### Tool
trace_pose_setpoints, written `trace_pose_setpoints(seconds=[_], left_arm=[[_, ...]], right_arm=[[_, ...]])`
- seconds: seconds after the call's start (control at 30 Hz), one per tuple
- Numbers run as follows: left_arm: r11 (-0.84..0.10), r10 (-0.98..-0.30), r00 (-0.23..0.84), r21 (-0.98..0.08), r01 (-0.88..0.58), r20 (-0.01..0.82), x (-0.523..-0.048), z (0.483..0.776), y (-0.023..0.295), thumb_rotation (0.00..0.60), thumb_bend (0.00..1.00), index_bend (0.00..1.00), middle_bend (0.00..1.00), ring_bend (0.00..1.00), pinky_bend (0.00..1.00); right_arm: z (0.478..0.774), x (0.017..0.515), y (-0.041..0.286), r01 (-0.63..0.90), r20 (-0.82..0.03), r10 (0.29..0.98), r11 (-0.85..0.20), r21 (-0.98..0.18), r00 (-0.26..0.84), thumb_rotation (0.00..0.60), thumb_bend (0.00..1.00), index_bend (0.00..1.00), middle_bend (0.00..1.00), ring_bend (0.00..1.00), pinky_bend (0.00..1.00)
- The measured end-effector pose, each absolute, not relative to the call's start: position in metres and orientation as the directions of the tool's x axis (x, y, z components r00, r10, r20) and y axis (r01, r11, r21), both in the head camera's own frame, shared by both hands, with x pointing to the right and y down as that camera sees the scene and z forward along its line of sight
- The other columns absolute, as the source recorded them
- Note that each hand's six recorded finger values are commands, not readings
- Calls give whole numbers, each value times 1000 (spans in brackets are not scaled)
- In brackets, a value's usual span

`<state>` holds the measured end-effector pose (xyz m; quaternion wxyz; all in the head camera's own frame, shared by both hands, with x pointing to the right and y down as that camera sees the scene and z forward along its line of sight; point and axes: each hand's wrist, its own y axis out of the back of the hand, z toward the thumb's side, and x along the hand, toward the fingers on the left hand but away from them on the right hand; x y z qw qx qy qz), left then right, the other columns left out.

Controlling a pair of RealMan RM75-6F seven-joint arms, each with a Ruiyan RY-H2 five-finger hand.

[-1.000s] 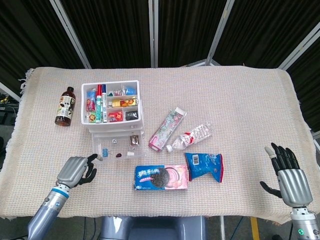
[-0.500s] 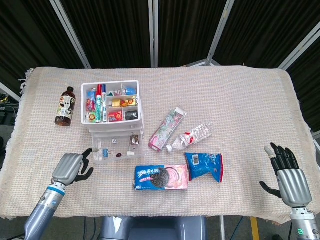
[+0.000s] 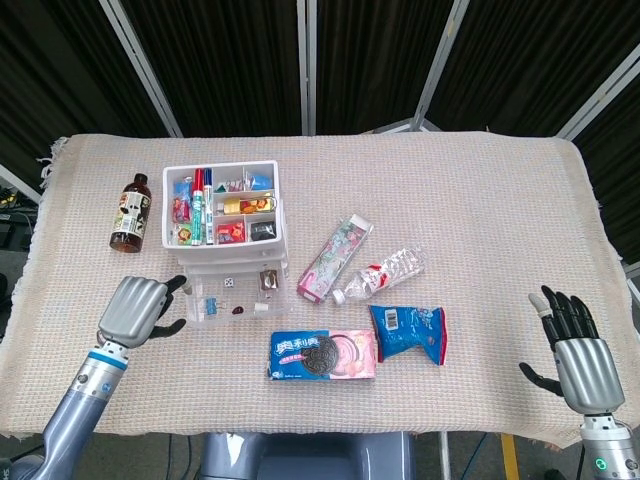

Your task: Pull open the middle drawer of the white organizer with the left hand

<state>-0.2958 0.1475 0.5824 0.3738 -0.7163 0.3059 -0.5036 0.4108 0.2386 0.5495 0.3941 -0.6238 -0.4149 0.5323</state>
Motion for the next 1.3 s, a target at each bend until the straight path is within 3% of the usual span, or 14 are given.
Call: trace_pose_setpoints(seconds=[0.5, 0.8, 1.3], left_arm=[[-519, -717, 371, -807, 281, 591, -269, 605, 118, 600, 205, 466, 951, 927, 749], [-501, -670, 413, -787, 361, 616, -254, 618, 121, 600, 206, 479, 951, 927, 749], [-488, -659, 416, -777, 398, 627, -241, 633, 122, 600, 206, 486, 951, 928, 749]], right_arm=[[549, 412, 238, 88, -331, 940, -338, -937, 86, 600, 63, 0, 0, 0, 0], [547, 413, 237, 98, -326, 942, -333, -938, 83, 600, 63, 0, 0, 0, 0], [546, 415, 236, 109, -327, 942, -334, -936, 80, 600, 62, 0, 0, 0, 0]])
